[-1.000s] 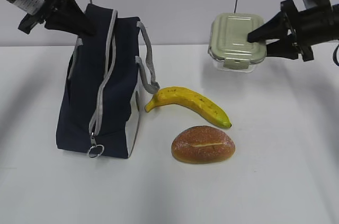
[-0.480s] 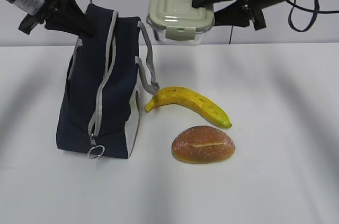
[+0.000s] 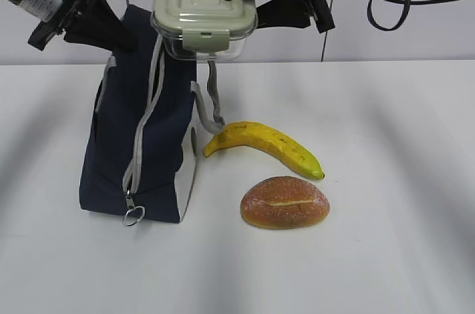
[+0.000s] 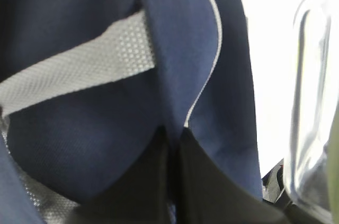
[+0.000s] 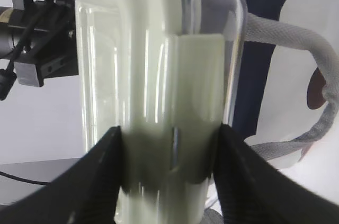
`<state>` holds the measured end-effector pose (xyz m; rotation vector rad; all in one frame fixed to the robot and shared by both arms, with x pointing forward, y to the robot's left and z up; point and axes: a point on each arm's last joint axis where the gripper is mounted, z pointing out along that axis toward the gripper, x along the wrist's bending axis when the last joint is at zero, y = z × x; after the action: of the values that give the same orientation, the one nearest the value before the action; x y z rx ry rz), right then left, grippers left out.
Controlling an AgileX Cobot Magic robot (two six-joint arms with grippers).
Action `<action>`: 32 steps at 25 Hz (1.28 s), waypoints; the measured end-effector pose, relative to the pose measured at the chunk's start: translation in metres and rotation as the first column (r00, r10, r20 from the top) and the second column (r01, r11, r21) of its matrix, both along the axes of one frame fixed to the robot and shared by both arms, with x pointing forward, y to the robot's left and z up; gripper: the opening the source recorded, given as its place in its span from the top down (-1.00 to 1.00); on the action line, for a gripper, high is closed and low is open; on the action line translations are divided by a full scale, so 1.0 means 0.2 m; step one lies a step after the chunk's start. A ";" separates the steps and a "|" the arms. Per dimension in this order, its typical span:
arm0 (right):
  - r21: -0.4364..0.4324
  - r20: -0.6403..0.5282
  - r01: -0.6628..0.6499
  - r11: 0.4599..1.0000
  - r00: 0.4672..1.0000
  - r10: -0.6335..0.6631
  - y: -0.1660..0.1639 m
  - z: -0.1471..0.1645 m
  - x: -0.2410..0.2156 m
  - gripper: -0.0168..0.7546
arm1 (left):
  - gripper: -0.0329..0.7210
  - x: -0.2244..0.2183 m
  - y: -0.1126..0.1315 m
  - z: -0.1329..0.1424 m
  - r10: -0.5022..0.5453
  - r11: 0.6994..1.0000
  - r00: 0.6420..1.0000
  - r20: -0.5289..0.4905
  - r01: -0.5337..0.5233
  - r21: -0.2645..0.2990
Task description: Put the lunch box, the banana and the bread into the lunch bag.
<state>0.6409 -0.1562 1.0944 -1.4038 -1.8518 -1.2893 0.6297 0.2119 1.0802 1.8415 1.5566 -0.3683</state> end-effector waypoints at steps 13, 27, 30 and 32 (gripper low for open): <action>-0.237 -0.019 -0.038 0.971 0.999 0.035 0.01 -0.09 -0.03 0.01 | 0.92 0.00 0.00 0.00 0.001 1.000 1.000 -0.002 -0.001 -0.012; -0.315 -0.029 -0.088 0.945 0.996 0.083 0.18 -0.17 -0.06 0.00 | 0.92 0.00 -0.01 0.01 0.000 1.000 1.000 -0.001 0.000 -0.024; -0.364 -0.049 -0.085 0.927 0.996 0.072 0.21 -0.23 -0.04 0.00 | 0.92 0.00 -0.01 0.01 0.000 1.000 1.000 -0.001 0.000 -0.029; -0.380 -0.065 -0.072 0.922 0.997 0.051 0.22 -0.26 -0.03 0.00 | 0.92 0.00 -0.01 0.01 0.001 0.999 1.000 -0.002 -0.001 -0.034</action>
<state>0.6351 -0.1127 1.0432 -1.5380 -2.1742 -0.8770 0.6296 0.2097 1.0822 1.8150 1.5433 -0.3936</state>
